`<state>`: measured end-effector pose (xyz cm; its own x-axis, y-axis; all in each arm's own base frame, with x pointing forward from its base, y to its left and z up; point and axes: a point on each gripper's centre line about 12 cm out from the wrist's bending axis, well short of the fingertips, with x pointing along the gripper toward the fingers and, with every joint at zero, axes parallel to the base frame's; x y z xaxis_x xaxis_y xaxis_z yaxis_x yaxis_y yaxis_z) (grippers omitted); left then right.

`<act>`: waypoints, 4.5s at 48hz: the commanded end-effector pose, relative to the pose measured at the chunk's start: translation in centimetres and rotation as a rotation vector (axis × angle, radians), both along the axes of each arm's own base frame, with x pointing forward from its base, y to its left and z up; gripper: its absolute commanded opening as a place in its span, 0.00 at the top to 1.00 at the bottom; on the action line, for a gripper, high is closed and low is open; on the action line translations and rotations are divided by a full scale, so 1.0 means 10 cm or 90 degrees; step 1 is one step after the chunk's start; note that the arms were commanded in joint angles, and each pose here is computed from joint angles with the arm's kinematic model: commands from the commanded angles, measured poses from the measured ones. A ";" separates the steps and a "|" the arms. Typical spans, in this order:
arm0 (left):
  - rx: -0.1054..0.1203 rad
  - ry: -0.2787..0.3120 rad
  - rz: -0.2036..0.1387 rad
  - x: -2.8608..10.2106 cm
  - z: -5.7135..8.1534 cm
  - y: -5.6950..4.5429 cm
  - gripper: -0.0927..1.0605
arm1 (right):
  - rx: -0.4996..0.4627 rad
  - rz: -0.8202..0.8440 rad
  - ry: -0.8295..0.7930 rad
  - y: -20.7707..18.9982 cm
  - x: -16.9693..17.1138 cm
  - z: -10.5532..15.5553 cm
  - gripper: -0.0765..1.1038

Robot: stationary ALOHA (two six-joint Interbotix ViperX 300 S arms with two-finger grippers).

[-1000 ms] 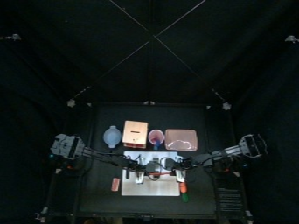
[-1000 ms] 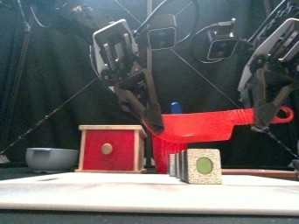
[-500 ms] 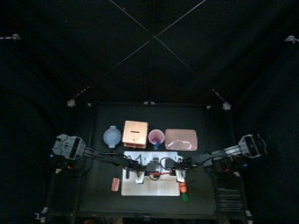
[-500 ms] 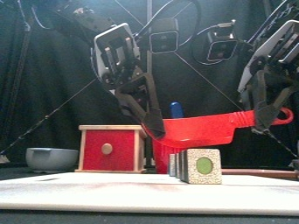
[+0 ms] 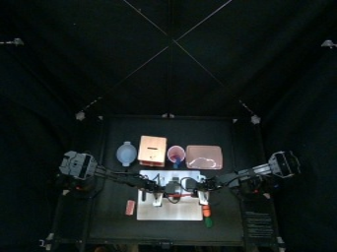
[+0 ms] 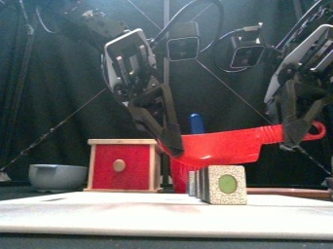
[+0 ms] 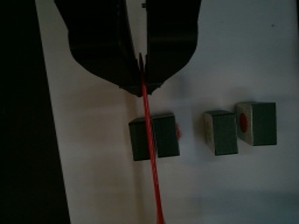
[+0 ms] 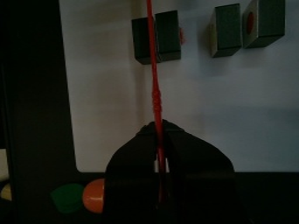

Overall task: Place sushi on board then cut the sushi with the knife then place the pieces on the plate
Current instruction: Cut the sushi into 4 pieces

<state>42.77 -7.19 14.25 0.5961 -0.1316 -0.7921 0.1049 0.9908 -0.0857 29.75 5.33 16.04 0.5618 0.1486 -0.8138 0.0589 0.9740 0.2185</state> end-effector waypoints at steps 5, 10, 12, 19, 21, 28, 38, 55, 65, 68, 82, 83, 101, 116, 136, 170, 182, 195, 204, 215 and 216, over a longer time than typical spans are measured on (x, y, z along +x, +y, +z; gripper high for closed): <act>-0.002 -0.040 -0.002 0.07 0.23 0.00 0.54 | 0.005 -0.006 -0.038 -0.02 0.06 0.16 0.62; -0.001 -0.040 -0.001 0.07 0.24 0.01 0.54 | 0.004 -0.006 -0.036 -0.02 0.06 0.15 0.62; 0.000 -0.042 -0.001 0.07 0.24 0.02 0.54 | 0.004 -0.006 -0.037 -0.02 0.06 0.15 0.62; 0.002 -0.036 0.002 0.07 0.20 0.05 0.54 | 0.003 -0.007 -0.034 -0.03 0.05 0.13 0.62; 0.002 -0.034 0.004 0.07 0.19 0.05 0.54 | 0.003 -0.008 -0.031 -0.03 0.05 0.12 0.62; 0.003 -0.030 0.006 0.07 0.17 0.07 0.54 | 0.001 -0.009 -0.024 -0.03 0.05 0.08 0.62; 0.003 -0.028 0.007 0.07 0.15 0.07 0.54 | 0.001 -0.010 -0.018 -0.03 0.05 0.05 0.62; -0.003 -0.005 0.013 0.08 0.00 0.07 0.54 | 0.012 -0.018 0.002 0.00 0.07 -0.10 0.62; -0.016 0.016 0.025 0.09 -0.15 0.06 0.54 | 0.014 -0.021 0.023 0.06 0.12 -0.28 0.62; -0.020 0.020 0.029 0.09 -0.18 0.05 0.54 | 0.014 -0.020 0.030 0.07 0.13 -0.32 0.62; -0.032 0.021 0.029 0.08 -0.16 -0.01 0.54 | 0.030 -0.014 0.033 0.19 0.15 -0.32 0.62; -0.033 0.020 0.028 0.07 -0.15 -0.03 0.54 | 0.032 -0.013 0.032 0.21 0.15 -0.32 0.62; -0.041 0.008 0.008 0.03 -0.04 -0.18 0.54 | 0.053 -0.010 0.020 0.30 0.13 -0.22 0.62; -0.034 -0.015 0.002 0.04 0.10 -0.16 0.54 | 0.047 0.002 0.002 0.27 0.14 -0.05 0.62; 0.044 -0.130 -0.047 -0.07 0.65 -0.01 0.54 | 0.016 -0.010 -0.065 -0.02 0.12 0.40 0.62; 0.056 -0.270 0.000 -0.13 0.77 0.36 0.35 | -0.019 -0.027 -0.123 -0.27 -0.08 0.73 0.62; 0.054 -0.296 -0.001 -0.19 0.90 0.36 0.28 | -0.015 -0.035 -0.125 -0.31 -0.28 0.71 0.62; 0.046 -0.354 0.004 -0.35 0.97 0.37 0.28 | 0.034 -0.044 -0.081 -0.27 -0.66 0.71 0.62; 0.044 -0.373 0.006 -0.44 0.93 0.39 0.28 | 0.108 -0.070 -0.038 -0.19 -0.95 0.66 0.62; 0.044 -0.369 0.009 -0.47 0.88 0.40 0.28 | 0.157 -0.092 0.007 -0.14 -1.24 0.68 0.61; 0.044 -0.369 0.009 -0.47 0.88 0.41 0.28 | 0.161 -0.097 0.010 -0.14 -1.26 0.68 0.61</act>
